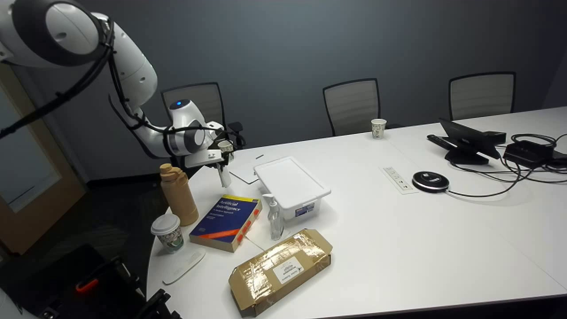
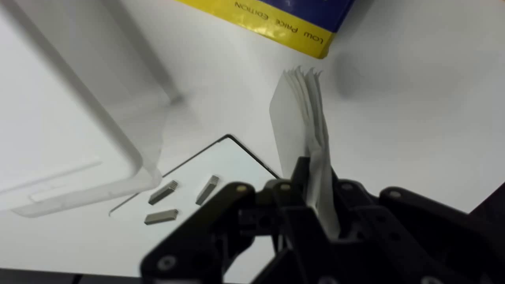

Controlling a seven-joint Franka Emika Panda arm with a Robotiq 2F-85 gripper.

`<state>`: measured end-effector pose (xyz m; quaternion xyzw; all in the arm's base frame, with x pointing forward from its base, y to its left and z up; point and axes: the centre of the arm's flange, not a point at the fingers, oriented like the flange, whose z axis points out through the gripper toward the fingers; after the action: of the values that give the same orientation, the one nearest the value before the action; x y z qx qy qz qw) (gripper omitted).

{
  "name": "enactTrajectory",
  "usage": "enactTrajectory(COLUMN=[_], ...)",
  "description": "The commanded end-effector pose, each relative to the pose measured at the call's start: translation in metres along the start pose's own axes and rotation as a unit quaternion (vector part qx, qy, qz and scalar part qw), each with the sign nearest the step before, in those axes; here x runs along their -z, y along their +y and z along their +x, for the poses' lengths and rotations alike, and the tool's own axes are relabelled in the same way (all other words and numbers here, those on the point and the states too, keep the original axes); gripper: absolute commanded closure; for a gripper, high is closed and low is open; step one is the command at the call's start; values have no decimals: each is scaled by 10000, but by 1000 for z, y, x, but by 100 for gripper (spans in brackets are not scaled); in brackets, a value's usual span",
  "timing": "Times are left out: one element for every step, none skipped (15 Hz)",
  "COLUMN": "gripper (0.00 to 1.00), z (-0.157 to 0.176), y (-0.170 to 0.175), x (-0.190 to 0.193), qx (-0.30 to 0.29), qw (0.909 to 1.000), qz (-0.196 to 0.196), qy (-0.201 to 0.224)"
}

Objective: Press the spray bottle, wipe it with the tissue then move it to the right

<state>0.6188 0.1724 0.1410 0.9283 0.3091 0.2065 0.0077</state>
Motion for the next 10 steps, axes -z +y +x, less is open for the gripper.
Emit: enactTrajectory(gripper=[98,98,98,68,65,60,51,44,36,29], z=[-5,-8,-11,-12,-13,-12,-11,-8,-4,-1], y=[-19,-23,-27,-30,-31,-29,-25,-21,-13,-6], x=[-28,-36,-43,-47,-48,-49,-44,-40,-30,-25], qx=[613,732,851,921,951,926,871,785,652,544], qw=[9955,9934,9913,9903,9897,9902,9911,9917,9924,9929], qz=[-49,-64,-81,-16,25,82,154,185,237,257], qy=[714,883,1000,1038,1070,1040,996,997,1013,1025])
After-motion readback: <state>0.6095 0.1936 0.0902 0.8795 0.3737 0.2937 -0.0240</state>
